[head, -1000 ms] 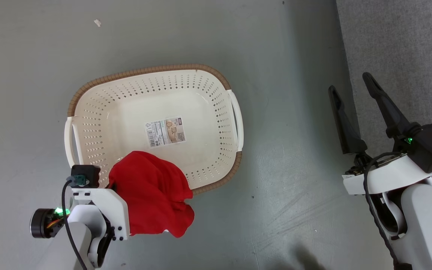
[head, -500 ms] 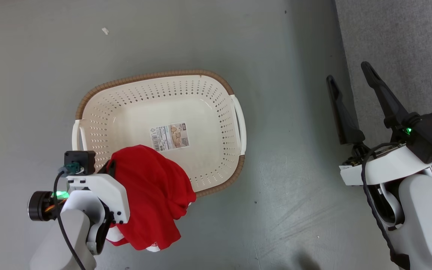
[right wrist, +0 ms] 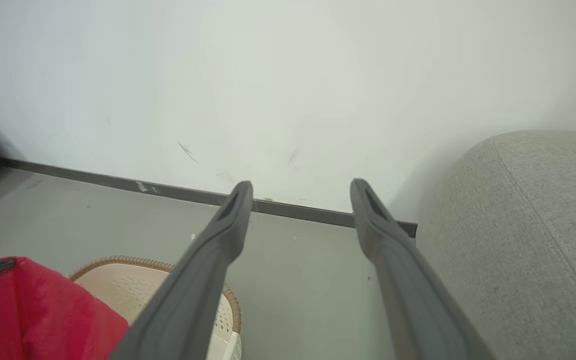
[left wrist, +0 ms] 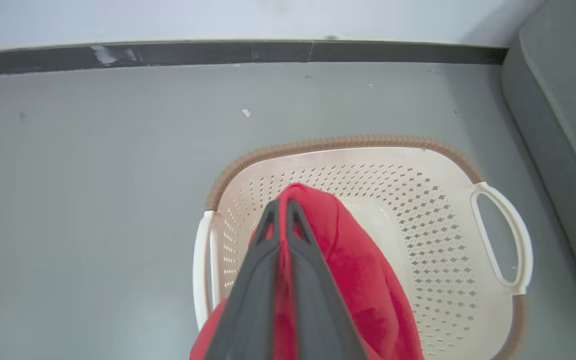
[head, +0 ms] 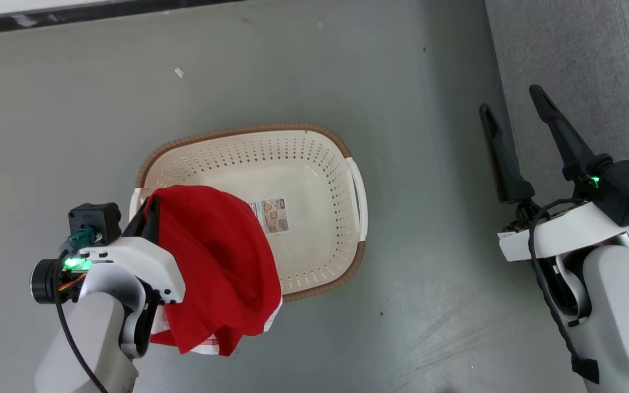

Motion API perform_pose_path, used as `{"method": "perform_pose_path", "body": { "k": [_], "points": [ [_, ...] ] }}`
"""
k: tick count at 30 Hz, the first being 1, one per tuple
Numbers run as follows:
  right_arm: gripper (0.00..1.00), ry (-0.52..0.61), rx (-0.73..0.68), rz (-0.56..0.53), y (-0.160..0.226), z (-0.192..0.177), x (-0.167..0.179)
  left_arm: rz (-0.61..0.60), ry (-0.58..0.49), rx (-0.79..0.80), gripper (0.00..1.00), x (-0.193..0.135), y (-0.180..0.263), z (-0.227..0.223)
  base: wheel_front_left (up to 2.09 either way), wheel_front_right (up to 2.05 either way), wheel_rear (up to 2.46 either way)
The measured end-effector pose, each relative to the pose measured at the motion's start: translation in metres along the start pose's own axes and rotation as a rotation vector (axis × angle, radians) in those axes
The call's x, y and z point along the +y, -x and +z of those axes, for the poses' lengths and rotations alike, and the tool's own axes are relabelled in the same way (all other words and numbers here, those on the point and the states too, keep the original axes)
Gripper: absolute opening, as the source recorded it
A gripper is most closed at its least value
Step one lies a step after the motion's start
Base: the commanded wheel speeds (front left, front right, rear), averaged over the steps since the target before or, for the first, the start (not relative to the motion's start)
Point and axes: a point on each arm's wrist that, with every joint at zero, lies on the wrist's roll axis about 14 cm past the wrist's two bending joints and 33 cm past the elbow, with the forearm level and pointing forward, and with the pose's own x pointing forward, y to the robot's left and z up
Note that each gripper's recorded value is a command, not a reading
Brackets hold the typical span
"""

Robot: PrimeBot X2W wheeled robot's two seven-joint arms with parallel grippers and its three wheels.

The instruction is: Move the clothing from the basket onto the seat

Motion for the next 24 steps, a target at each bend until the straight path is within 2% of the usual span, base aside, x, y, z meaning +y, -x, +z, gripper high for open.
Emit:
{"method": "perform_pose_path", "body": {
  "k": [15,24],
  "points": [
    [1.00,0.016,-0.076,0.018,0.003,0.040,0.005,0.015,0.035,-0.243,0.00,-0.001,0.047,0.058,0.00,0.00,0.00],
    [1.00,0.022,-0.089,0.031,0.021,0.056,0.011,0.019,0.048,-0.359,0.00,-0.003,0.087,0.082,0.00,0.00,0.00]
  ]
}}
